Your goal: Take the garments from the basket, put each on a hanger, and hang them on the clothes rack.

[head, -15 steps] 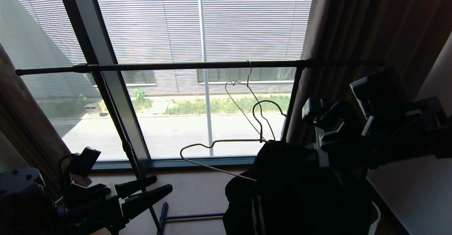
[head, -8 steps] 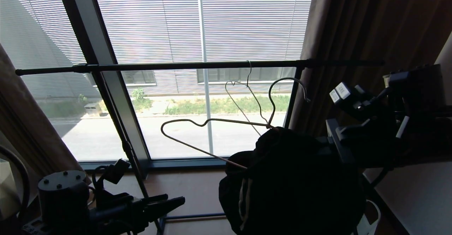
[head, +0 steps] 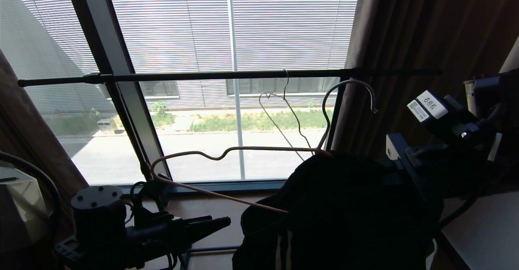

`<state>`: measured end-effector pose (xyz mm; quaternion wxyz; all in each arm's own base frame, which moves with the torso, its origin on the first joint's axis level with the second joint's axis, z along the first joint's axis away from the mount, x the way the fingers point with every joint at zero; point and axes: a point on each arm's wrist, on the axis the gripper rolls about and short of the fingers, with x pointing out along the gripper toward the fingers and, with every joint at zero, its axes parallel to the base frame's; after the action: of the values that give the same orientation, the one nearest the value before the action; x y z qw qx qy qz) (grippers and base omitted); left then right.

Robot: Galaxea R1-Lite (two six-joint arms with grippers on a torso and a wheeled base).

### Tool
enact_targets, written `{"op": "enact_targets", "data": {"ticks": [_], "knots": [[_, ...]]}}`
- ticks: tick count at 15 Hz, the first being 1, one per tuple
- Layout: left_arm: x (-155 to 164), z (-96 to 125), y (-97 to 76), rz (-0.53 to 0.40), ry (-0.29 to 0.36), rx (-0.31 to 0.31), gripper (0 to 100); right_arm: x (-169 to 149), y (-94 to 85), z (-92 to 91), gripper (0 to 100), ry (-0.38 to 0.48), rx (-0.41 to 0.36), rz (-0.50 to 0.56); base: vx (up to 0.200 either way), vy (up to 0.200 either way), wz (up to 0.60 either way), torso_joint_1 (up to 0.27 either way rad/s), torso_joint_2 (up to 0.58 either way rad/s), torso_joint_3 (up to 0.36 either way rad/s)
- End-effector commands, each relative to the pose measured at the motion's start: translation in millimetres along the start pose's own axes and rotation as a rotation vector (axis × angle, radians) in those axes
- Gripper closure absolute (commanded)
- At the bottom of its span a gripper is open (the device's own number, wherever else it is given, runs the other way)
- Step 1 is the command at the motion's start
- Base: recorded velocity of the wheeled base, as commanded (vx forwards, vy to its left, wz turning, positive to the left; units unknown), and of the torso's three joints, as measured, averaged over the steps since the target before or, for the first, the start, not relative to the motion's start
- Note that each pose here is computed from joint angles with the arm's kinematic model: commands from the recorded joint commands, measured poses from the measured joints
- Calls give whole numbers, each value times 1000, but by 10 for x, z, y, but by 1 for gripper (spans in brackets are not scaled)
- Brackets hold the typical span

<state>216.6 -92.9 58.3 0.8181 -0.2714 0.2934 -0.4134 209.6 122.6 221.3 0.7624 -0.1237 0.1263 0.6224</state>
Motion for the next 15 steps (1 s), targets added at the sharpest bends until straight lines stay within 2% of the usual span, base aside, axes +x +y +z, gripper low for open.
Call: {"op": "enact_targets", "data": {"ticks": [1,7,10,11,15], "knots": [[83,20,-45,-29,5,8,0,29,56,34,100,-7,-27,25,0,0,0,0,0,0],[102,25,-42,-32,6,10,0,60,100,56,100,-28,-42,78,0,0,0,0,0,0],[78,76,-2,-20,-18,11,0,65,99,4,100,-27,-31,93,0,0,0,0,0,0],[35,105,39,-8,-32,2,0,19,45,-37,100,-49,-12,121,0,0,0,0,0,0],[75,80,-2,-89,29,-45,0,28,13,-95,100,-62,-23,160,0,0,0,0,0,0]]}}
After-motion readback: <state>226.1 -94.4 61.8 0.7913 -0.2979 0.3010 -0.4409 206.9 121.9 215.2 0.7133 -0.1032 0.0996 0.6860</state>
